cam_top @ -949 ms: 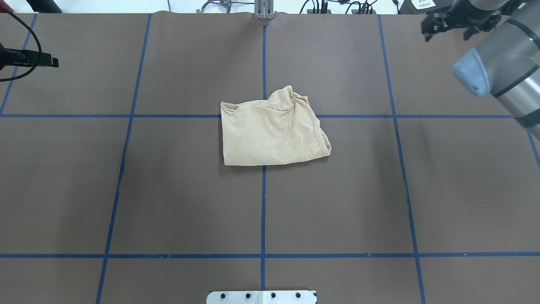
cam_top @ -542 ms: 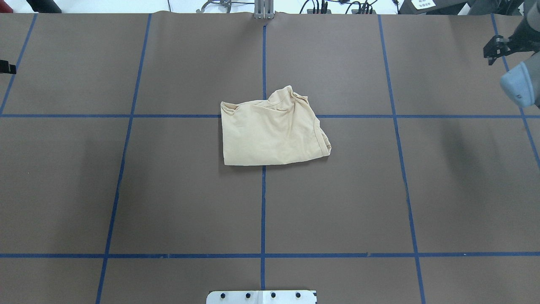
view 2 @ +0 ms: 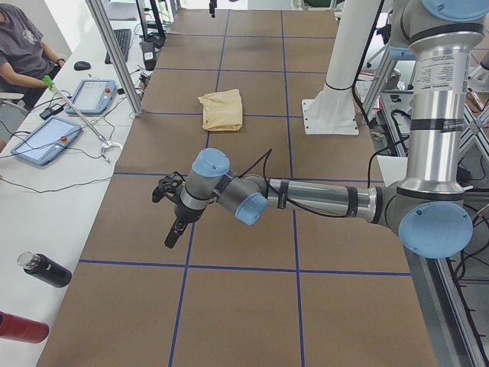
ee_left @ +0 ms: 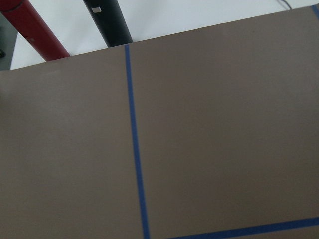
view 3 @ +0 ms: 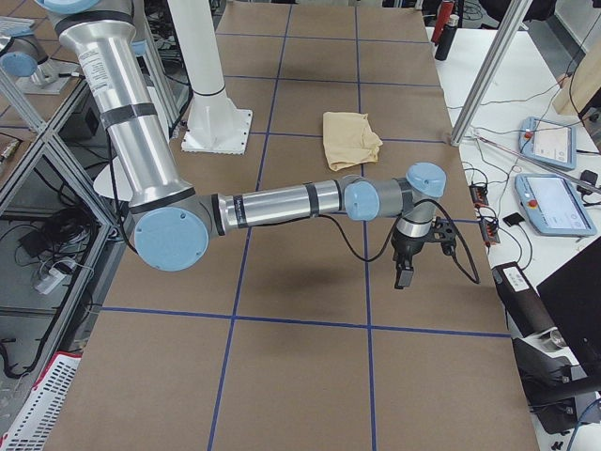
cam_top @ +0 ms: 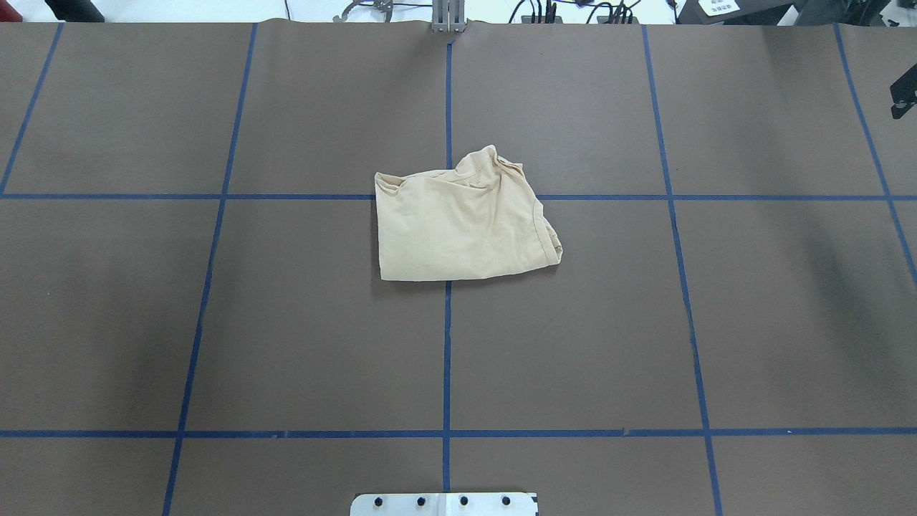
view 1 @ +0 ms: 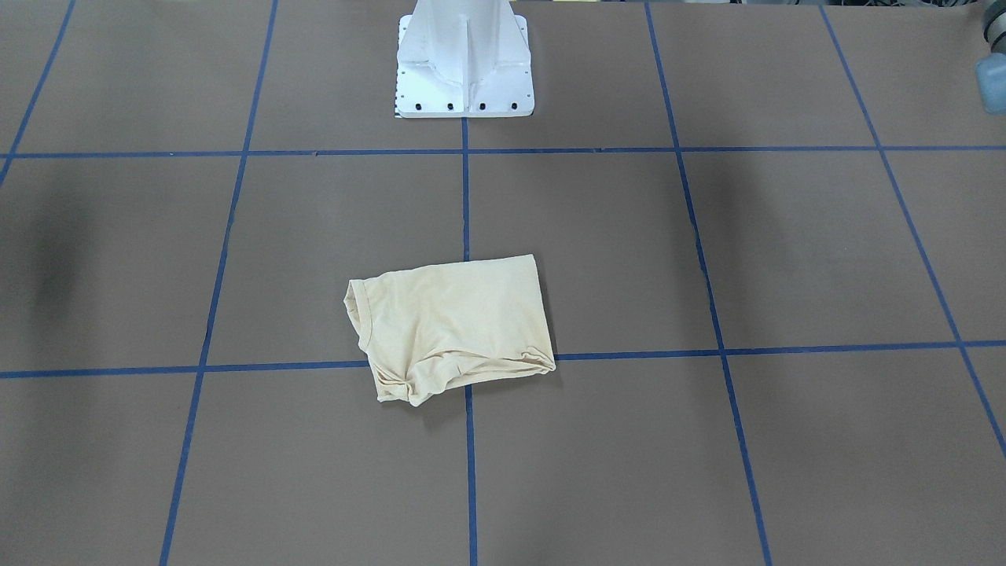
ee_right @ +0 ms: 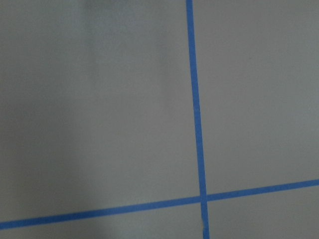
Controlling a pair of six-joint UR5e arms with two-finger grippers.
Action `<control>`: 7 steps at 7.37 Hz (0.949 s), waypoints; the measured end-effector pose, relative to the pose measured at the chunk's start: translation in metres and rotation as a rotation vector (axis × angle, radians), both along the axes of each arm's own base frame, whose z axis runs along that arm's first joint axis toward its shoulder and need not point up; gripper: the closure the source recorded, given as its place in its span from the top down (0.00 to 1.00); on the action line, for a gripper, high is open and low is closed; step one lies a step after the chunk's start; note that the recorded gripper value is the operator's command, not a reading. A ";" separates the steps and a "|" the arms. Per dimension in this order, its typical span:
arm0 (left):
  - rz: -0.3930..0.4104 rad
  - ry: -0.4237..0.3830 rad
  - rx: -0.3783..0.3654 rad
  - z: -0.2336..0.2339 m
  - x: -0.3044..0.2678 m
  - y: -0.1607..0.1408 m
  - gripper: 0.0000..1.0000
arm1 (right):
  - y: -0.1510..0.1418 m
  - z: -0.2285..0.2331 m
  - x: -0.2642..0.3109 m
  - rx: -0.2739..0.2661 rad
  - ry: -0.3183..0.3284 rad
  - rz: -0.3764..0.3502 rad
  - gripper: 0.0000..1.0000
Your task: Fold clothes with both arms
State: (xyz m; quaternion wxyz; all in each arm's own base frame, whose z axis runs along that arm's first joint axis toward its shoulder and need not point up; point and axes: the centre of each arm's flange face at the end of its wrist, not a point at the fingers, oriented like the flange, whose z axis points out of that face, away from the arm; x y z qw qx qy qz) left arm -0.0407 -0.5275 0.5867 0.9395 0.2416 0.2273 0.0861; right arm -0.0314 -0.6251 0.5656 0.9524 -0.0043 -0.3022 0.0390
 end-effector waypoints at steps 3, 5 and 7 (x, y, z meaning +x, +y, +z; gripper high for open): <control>0.194 -0.074 -0.143 -0.026 -0.040 -0.010 1.00 | 0.058 0.017 0.022 -0.023 -0.157 -0.038 1.00; 0.253 0.106 -0.268 -0.009 -0.027 0.004 1.00 | 0.095 0.024 0.035 -0.027 -0.208 -0.054 1.00; 0.202 0.230 -0.369 0.010 -0.019 0.019 1.00 | 0.129 0.038 0.041 -0.017 -0.188 -0.082 1.00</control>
